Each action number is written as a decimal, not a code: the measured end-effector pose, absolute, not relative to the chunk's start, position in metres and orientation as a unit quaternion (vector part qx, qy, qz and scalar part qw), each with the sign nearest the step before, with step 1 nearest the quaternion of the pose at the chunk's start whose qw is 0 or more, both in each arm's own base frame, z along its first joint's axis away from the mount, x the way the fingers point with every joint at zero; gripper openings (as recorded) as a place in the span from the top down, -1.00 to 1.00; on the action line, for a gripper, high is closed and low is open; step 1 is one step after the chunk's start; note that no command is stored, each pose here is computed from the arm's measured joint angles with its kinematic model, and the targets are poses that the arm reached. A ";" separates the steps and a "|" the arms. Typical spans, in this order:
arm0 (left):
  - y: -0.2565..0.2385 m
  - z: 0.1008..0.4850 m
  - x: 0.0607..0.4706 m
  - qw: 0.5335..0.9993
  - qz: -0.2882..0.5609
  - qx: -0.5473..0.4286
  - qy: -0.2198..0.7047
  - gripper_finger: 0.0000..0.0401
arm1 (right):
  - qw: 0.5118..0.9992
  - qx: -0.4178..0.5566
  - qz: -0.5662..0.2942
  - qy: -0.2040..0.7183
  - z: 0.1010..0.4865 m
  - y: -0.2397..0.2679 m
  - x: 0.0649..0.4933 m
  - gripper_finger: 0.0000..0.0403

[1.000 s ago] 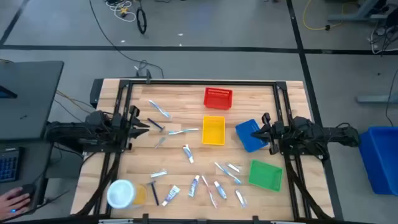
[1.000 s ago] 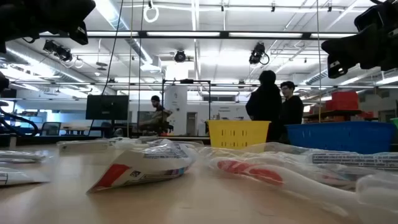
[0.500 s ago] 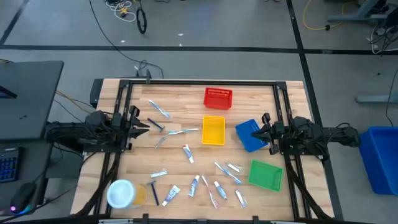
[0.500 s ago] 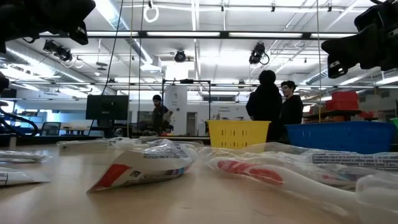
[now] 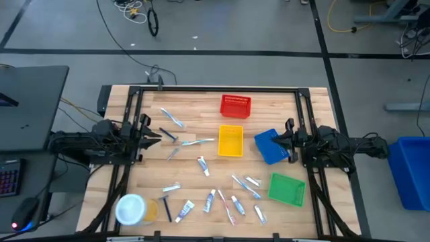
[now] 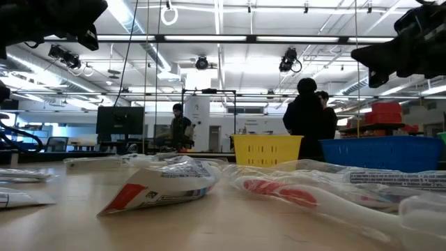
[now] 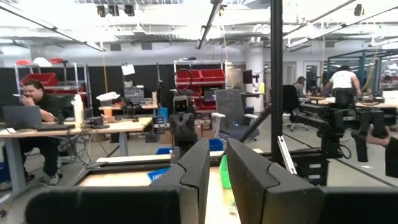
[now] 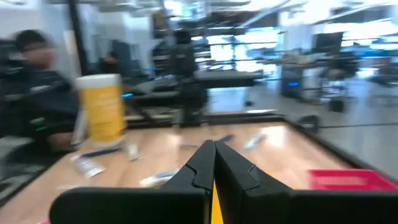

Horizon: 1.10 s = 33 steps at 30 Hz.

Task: Pick & Place Travel size toiletries
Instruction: Put the blue toothbrush into the red bin

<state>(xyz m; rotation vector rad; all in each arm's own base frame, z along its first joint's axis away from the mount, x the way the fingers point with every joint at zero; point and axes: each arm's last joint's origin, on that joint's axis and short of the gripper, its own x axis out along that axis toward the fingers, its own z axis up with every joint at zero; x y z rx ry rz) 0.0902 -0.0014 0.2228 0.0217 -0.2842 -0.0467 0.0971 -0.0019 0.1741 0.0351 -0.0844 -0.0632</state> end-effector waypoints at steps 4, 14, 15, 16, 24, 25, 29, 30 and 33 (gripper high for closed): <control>-0.001 0.223 0.090 0.989 -0.018 0.016 -0.145 0.68 | 0.997 0.019 -0.066 -0.042 0.174 -0.004 0.097 0.91; 0.002 0.227 0.089 0.983 0.024 -0.076 -0.167 0.68 | 0.996 0.027 -0.064 -0.059 0.177 -0.004 0.097 0.91; 0.003 0.228 0.089 0.982 0.039 -0.072 -0.170 0.68 | 0.996 0.026 -0.064 -0.060 0.177 -0.004 0.097 0.91; 0.004 0.228 0.088 0.981 0.054 -0.069 -0.173 0.68 | 0.996 0.026 -0.064 -0.064 0.178 -0.004 0.096 0.91; 0.007 0.225 0.094 0.975 0.109 -0.105 -0.160 0.65 | 0.979 0.002 -0.111 -0.170 0.199 -0.006 0.091 0.91; 0.008 0.225 0.096 0.975 0.117 -0.106 -0.159 0.63 | 0.976 0.001 -0.131 -0.176 0.200 -0.007 0.091 0.91; 0.010 0.224 0.104 0.972 0.158 -0.096 -0.143 0.52 | 0.963 -0.026 -0.211 -0.164 0.200 -0.012 0.090 0.91; 0.010 0.223 0.107 0.972 0.172 -0.090 -0.133 0.48 | 0.962 -0.038 -0.220 -0.156 0.199 -0.012 0.091 0.91; 0.013 0.223 0.115 0.969 0.218 -0.066 -0.100 0.37 | 0.962 -0.064 -0.220 -0.146 0.199 -0.012 0.094 0.91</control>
